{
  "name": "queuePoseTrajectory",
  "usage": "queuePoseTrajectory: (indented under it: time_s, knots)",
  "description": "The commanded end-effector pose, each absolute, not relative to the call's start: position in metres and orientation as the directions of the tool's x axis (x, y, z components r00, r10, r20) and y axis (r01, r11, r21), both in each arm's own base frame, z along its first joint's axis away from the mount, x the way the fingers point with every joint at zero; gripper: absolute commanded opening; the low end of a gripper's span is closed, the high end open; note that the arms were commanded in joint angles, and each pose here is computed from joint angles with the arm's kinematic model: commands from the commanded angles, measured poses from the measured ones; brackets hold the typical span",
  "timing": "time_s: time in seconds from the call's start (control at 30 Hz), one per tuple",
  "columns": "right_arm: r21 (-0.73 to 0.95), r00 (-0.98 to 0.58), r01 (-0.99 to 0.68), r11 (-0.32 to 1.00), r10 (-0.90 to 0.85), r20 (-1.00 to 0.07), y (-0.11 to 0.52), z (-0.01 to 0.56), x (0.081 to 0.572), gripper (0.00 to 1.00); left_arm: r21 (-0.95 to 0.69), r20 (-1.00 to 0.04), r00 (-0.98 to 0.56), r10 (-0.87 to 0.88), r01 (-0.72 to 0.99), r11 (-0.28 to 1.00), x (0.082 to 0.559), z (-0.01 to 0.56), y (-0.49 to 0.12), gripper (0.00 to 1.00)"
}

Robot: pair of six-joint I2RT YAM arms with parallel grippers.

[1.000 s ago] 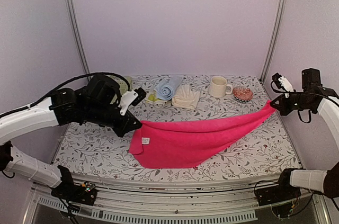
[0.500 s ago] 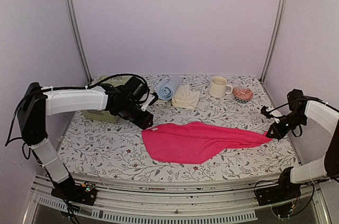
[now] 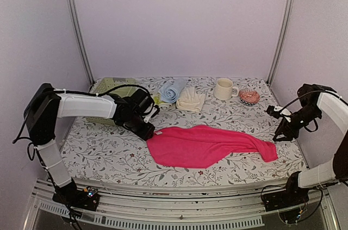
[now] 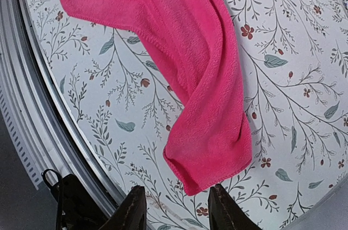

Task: Roll the towels
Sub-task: Flatten out the towel at the center of the board.

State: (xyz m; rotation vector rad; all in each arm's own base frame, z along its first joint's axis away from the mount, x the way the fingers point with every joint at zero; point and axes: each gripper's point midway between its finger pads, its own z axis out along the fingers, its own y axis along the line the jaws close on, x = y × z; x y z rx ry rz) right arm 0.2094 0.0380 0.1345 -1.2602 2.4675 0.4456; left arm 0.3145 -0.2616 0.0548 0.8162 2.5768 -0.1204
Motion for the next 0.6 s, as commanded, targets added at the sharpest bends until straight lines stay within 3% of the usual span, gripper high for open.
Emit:
queuePoseTrajectory:
  time_s: [0.0,0.3,0.5,0.57]
  knots:
    - [0.138,-0.626,-0.755,0.641,-0.642,-0.443,0.033,0.128,0.243,0.42,0.079,-0.444,-0.732,0.517,0.543,0.836,0.335,0.051,-0.252,0.53]
    - [0.08,-0.789,-0.554,0.828,-0.492,-0.368,-0.006,0.088,0.317,0.42,0.049,-0.45,-0.713,0.538,0.582,0.812,0.348,0.033,-0.261,0.44]
    - [0.231,-0.865,-0.491,0.84,-0.437,-0.248,0.0,0.049,0.316,0.42,0.056,-0.436,-0.714,0.548,0.587,0.808,0.349,0.027,-0.26,0.19]
    - [0.279,-0.872,-0.487,0.828,-0.441,-0.214,0.004,0.041,0.305,0.47,0.061,-0.442,-0.714,0.543,0.58,0.812,0.351,0.029,-0.257,0.1]
